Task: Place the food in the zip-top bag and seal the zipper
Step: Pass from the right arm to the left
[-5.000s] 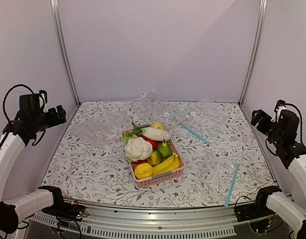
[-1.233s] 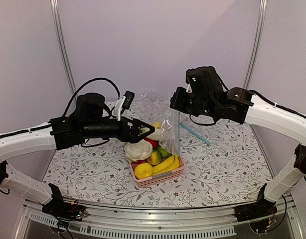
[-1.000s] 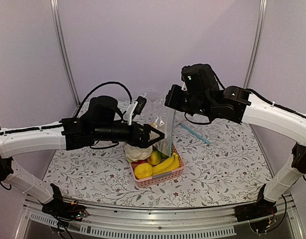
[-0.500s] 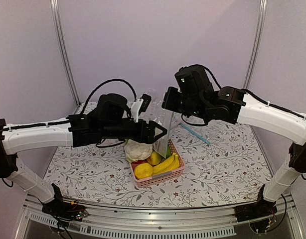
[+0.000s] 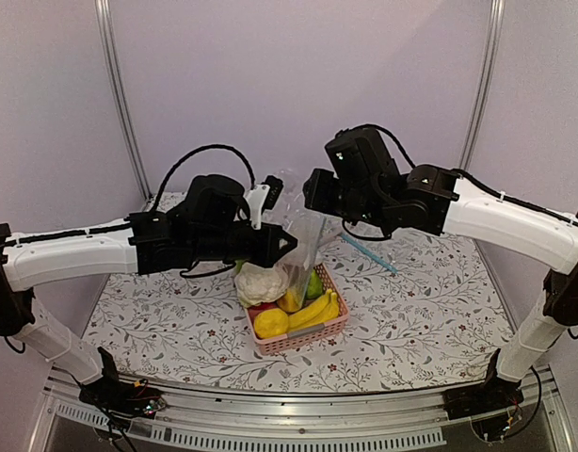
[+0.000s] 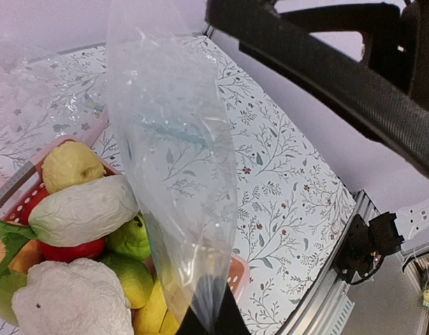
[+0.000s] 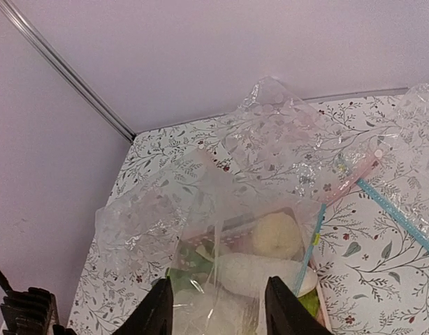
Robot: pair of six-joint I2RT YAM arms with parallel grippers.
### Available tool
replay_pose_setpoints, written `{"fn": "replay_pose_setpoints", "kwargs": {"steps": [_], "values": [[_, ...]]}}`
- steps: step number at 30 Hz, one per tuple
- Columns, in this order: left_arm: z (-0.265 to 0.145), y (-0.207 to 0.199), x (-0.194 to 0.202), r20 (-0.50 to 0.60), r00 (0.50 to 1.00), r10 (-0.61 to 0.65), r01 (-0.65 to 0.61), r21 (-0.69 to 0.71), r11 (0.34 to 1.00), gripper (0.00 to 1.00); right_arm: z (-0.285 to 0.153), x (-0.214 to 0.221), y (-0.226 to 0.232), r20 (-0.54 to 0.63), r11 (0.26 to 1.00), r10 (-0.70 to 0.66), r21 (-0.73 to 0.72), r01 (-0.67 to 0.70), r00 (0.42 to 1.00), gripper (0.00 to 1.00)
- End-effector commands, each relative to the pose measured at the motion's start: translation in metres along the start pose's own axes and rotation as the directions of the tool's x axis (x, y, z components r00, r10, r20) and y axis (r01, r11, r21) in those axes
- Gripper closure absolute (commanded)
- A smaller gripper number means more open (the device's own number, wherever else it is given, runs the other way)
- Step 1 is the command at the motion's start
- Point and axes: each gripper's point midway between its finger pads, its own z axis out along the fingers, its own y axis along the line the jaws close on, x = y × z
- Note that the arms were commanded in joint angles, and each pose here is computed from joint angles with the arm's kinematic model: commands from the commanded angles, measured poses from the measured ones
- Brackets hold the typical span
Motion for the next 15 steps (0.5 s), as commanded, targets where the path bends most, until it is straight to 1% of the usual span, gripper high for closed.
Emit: {"fn": "replay_pose_setpoints", "kwargs": {"steps": [1,3,4,5,8,11,15], "values": [[-0.011,-0.008,-0.01,0.03,1.0,0.0,-0.001,0.03,1.0,1.0,-0.012,-0.01,-0.012,0.039,0.998,-0.049,0.043,0.048,0.998,0.41],[-0.014,-0.008,-0.014,0.038,0.999,-0.007,0.005,0.056,0.998,1.0,-0.019,-0.014,-0.025,0.059,0.996,-0.06,0.07,0.056,0.996,0.26],[-0.016,-0.009,-0.017,0.04,0.999,-0.014,0.011,0.074,0.997,1.0,-0.027,-0.021,-0.032,0.075,0.996,-0.056,0.074,0.05,0.996,0.19],[-0.018,-0.008,-0.02,0.045,0.999,-0.021,0.018,0.086,0.996,1.0,-0.029,-0.021,-0.039,0.077,0.996,-0.053,0.08,0.047,0.996,0.15],[-0.024,-0.007,-0.029,0.06,0.997,-0.039,0.031,0.124,0.992,1.0,-0.04,-0.024,-0.06,0.081,0.997,-0.026,0.07,0.021,0.996,0.06],[-0.033,-0.009,-0.04,0.08,0.995,-0.054,0.037,0.193,0.981,1.0,-0.045,-0.019,-0.078,0.055,0.999,-0.003,0.041,0.0,0.999,0.01],[-0.051,-0.015,-0.059,0.113,0.991,-0.066,0.028,0.311,0.95,1.0,-0.047,-0.01,-0.09,0.015,0.995,0.066,-0.079,-0.065,0.998,0.01]]}}
